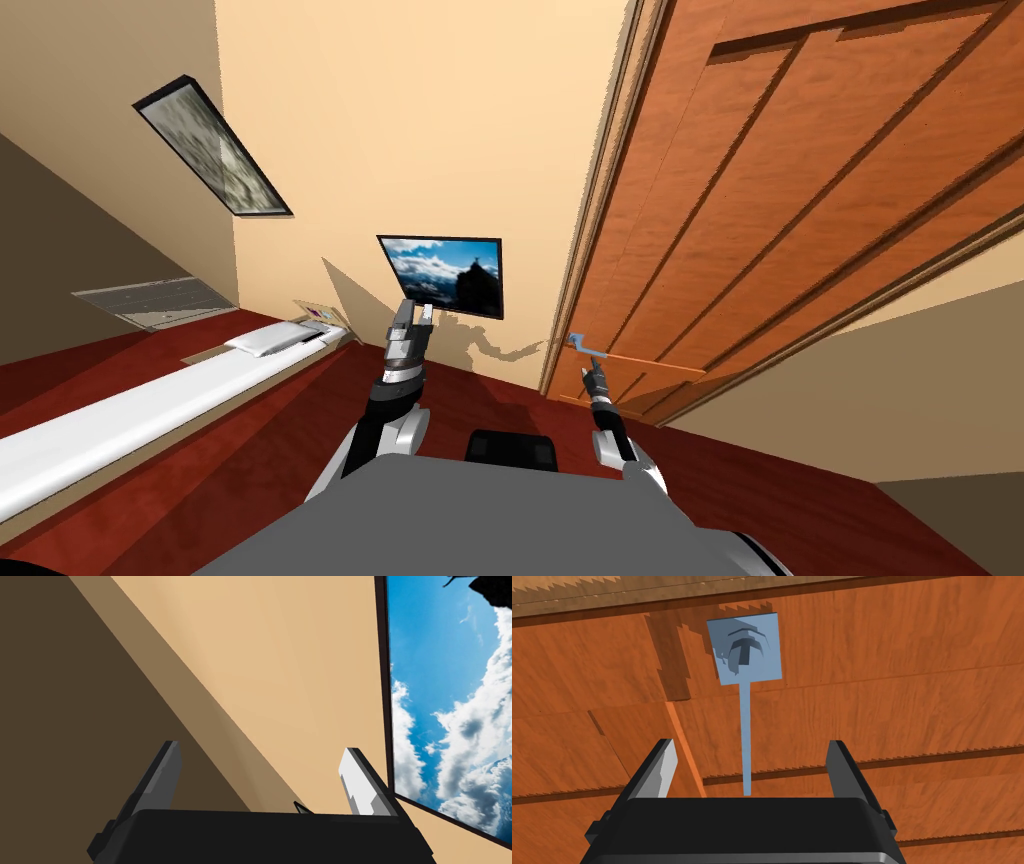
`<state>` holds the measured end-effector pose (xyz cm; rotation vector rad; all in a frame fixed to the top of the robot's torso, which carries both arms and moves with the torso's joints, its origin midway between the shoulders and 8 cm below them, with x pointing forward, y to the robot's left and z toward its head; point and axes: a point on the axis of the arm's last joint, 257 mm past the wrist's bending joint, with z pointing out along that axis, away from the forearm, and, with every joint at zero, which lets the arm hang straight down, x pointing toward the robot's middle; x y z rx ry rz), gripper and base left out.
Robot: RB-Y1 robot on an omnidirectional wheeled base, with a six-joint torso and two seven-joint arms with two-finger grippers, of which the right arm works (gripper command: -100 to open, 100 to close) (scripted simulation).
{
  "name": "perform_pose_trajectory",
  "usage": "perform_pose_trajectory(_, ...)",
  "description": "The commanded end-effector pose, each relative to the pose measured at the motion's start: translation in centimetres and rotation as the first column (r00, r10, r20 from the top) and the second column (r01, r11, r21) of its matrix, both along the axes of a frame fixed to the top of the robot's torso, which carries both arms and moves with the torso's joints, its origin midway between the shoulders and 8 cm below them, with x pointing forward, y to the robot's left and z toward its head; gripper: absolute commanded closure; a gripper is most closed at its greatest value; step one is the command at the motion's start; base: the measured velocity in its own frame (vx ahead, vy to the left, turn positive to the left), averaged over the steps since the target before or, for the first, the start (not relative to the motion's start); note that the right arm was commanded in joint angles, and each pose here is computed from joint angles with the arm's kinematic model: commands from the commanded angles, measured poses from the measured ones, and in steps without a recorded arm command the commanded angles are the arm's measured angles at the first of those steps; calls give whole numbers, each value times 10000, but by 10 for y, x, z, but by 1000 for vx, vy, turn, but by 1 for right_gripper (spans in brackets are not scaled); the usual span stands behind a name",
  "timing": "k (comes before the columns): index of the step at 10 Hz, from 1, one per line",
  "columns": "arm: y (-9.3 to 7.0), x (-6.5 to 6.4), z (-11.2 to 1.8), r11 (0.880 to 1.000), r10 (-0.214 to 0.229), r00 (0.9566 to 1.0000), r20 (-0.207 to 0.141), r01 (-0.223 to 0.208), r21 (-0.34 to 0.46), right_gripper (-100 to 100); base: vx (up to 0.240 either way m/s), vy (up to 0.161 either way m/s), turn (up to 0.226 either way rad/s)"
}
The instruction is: Pull the door open
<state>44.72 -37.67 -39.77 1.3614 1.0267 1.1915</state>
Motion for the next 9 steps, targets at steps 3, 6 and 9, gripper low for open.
perform_pose_trajectory(3, -48, -26, 1, 9984, -564, 9984, 41, 564, 27, -100, 183, 17, 138)
perform_pose_trajectory(6, -64, -35, 2, 9972, -744, 9972, 54, 744, 20, -100, 125, -5, 75)
perform_pose_trajectory(9, -63, -34, 2, 9973, -737, 9973, 44, 737, 21, -100, 70, -12, 19)
